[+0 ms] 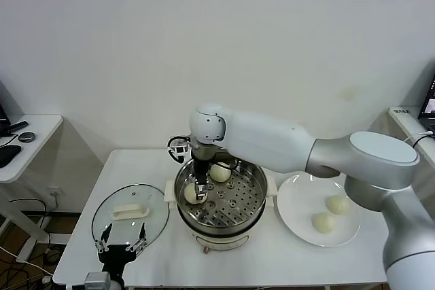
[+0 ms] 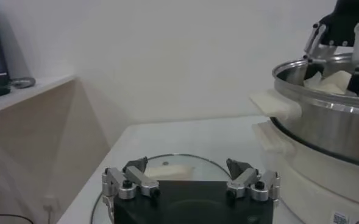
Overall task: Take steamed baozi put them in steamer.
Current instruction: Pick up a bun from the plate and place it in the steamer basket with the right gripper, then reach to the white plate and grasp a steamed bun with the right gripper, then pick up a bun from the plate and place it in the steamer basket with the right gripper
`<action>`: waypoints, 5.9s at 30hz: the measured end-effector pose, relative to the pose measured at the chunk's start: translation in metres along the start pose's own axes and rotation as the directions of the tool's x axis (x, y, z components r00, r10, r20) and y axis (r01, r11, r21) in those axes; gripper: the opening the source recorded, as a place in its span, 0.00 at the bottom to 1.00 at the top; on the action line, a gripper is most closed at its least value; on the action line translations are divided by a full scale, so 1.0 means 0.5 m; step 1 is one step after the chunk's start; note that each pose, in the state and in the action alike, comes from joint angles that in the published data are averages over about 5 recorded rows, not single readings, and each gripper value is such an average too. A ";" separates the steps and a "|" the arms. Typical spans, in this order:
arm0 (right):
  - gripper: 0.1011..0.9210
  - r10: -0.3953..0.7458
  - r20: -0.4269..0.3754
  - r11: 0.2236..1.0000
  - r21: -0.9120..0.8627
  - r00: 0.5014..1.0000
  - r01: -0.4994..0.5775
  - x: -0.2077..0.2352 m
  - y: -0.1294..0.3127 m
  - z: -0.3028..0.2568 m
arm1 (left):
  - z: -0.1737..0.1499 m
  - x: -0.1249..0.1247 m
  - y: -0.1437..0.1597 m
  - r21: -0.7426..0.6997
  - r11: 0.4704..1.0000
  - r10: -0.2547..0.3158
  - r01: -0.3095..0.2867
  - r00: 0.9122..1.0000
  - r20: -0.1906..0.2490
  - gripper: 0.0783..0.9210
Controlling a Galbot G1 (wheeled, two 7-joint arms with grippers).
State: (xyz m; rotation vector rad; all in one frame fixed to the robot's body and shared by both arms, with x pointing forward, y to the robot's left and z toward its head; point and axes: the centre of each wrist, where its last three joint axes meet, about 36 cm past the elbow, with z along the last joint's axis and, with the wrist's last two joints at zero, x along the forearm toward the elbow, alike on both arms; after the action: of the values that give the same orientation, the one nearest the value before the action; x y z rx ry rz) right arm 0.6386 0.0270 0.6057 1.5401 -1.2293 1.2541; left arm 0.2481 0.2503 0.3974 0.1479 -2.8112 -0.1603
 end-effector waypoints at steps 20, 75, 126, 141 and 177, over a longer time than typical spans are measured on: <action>0.88 0.159 0.048 0.987 0.014 0.986 -0.159 0.283 0.078 0.300 | -0.005 -0.006 0.011 0.001 1.000 0.012 -0.012 1.000 -0.002 0.88; 0.88 0.046 -0.185 0.994 -0.091 0.982 -0.064 -0.094 0.305 0.803 | 0.042 -0.008 0.020 0.013 1.000 0.022 -0.021 0.995 -0.096 0.88; 0.57 0.063 -0.219 0.991 -0.106 0.974 -0.088 -0.130 0.294 0.799 | 0.052 -0.020 0.014 0.019 1.000 0.026 -0.024 0.994 -0.106 0.88; 0.57 0.197 -0.095 0.980 0.010 0.976 -0.197 0.122 0.126 0.633 | 0.035 -0.031 0.013 0.004 1.000 0.002 -0.002 0.998 -0.062 0.88; 0.56 -0.046 -0.083 0.295 0.951 0.996 0.093 0.045 0.070 0.058 | 0.001 -0.017 0.013 0.006 0.999 -0.042 0.042 0.999 0.005 0.88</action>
State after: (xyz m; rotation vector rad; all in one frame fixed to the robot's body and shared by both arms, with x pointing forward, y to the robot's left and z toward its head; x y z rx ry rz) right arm 0.6117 -0.0131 0.6218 2.3168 -0.1998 2.1510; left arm 0.2553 0.2578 0.3953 0.2079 -2.8152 -0.1617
